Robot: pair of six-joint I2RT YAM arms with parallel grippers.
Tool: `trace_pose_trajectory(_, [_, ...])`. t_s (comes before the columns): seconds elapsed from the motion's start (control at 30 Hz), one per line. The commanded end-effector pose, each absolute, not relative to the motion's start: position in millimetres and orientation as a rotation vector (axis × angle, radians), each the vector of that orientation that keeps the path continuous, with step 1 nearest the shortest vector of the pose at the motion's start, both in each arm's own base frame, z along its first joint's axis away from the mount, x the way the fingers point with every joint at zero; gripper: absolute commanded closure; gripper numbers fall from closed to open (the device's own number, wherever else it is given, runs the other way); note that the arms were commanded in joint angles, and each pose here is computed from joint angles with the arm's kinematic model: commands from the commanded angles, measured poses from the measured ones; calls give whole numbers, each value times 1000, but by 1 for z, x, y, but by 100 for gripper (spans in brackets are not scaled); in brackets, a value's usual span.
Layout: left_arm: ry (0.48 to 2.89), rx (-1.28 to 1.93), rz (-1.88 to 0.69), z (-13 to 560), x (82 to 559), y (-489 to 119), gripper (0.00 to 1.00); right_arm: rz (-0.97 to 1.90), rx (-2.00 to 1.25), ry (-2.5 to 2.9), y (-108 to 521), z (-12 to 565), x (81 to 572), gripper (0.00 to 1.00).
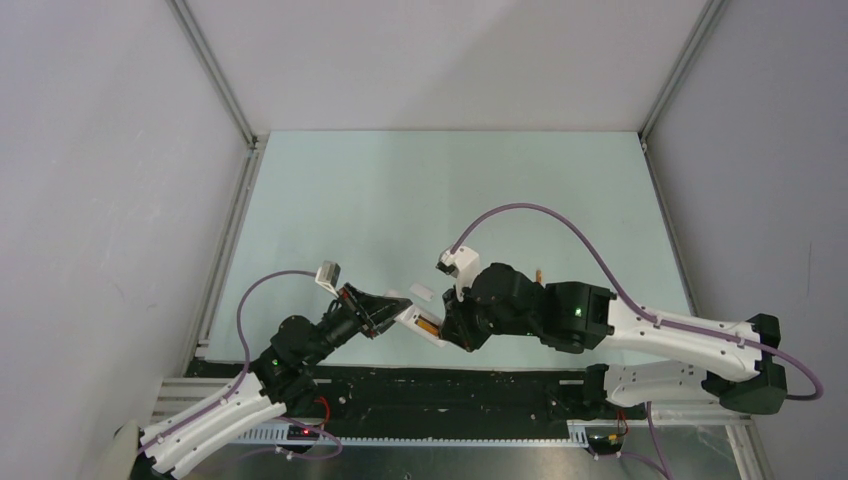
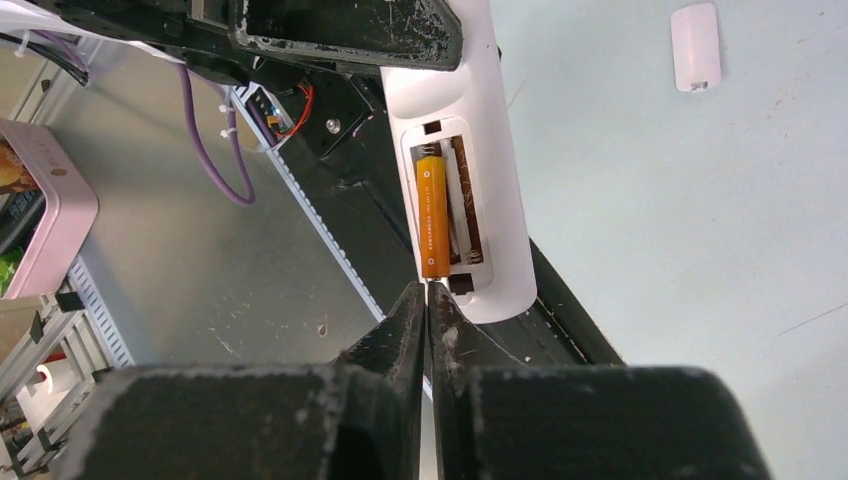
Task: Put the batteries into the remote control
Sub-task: Load the battery into the remote control.
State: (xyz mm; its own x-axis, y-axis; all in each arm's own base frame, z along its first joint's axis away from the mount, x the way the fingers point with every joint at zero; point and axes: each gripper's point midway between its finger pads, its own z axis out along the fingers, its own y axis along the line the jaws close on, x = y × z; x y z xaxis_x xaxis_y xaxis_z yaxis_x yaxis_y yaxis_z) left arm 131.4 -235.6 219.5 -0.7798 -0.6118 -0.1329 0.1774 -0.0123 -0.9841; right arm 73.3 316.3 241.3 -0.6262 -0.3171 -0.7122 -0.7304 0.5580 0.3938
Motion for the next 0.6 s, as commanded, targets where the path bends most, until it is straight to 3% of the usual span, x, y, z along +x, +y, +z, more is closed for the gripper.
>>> trace_pose_trajectory(0.0, [1619,-422,-1918,251,127,-232,100,960,-820,2189,325,247,74,92])
trace_pose_trajectory(0.57, [1617,-421,-1920,251,127,-232,100,936,-840,2219,322,239,71,92])
